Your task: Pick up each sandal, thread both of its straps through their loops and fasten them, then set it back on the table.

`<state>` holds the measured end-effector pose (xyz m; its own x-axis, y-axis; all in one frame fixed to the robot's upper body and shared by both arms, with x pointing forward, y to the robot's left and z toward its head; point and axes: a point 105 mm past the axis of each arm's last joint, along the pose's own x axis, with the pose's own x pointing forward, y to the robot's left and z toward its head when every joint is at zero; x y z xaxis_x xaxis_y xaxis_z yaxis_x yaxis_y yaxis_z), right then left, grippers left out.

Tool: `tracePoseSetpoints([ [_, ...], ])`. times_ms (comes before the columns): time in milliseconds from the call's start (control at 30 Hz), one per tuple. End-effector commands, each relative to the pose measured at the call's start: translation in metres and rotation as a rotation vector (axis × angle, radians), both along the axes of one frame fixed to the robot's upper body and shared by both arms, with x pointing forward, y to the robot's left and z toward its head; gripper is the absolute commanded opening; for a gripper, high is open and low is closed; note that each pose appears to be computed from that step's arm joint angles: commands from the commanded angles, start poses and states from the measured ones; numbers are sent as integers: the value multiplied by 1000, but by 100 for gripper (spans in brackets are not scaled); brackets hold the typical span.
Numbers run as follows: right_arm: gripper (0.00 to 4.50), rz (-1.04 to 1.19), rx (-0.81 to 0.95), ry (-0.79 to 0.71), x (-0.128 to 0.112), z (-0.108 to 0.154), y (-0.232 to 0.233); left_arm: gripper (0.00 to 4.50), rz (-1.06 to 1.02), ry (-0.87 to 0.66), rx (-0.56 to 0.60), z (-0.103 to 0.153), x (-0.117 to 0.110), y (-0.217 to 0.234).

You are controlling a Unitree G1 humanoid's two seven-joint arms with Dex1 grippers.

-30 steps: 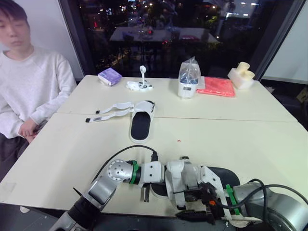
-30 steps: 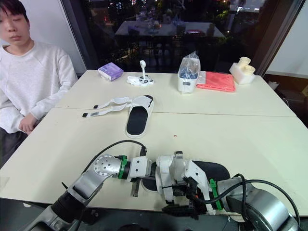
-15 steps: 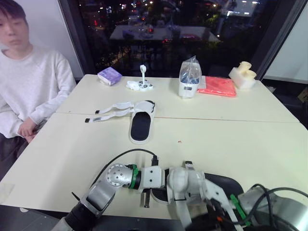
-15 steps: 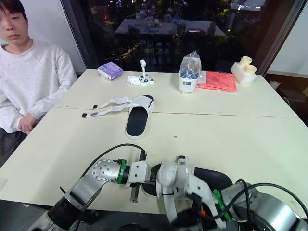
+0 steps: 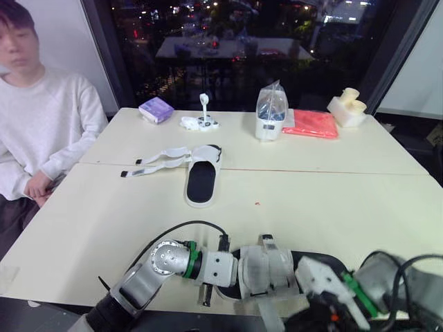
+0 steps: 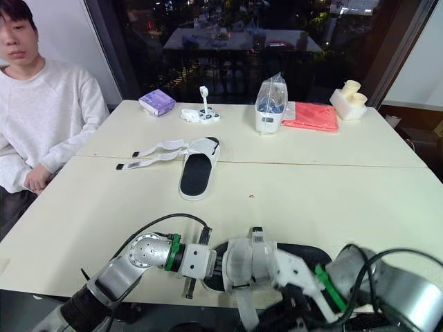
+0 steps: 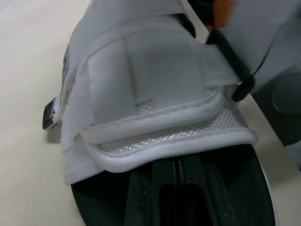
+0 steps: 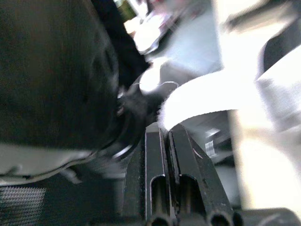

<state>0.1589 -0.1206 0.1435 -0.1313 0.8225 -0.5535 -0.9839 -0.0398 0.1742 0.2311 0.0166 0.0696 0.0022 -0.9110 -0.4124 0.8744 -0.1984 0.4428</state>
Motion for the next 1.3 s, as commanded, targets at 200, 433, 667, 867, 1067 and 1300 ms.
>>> tracePoseSetpoints([
  [200, 4, -65, 98, -74, 51, 48, 2, 0, -56, 145, 253, -75, -22, 12],
  [433, 4, -144, 51, -64, 82, 25, -5, 0, -60, 139, 246, -74, -22, 10],
  [667, 4, -231, -22, -93, 103, 3, -16, 0, -38, 126, 235, -69, -16, 9],
  [867, 59, -241, -31, -115, 109, 1, -14, 0, -21, 118, 225, -67, -10, 8],
  [1067, 337, -291, -28, -163, 127, 3, -17, 0, -7, 108, 221, -64, -3, 8],
  [1300, 445, -424, 112, -160, 157, 35, -19, 0, 2, 104, 219, -63, 1, 8],
])
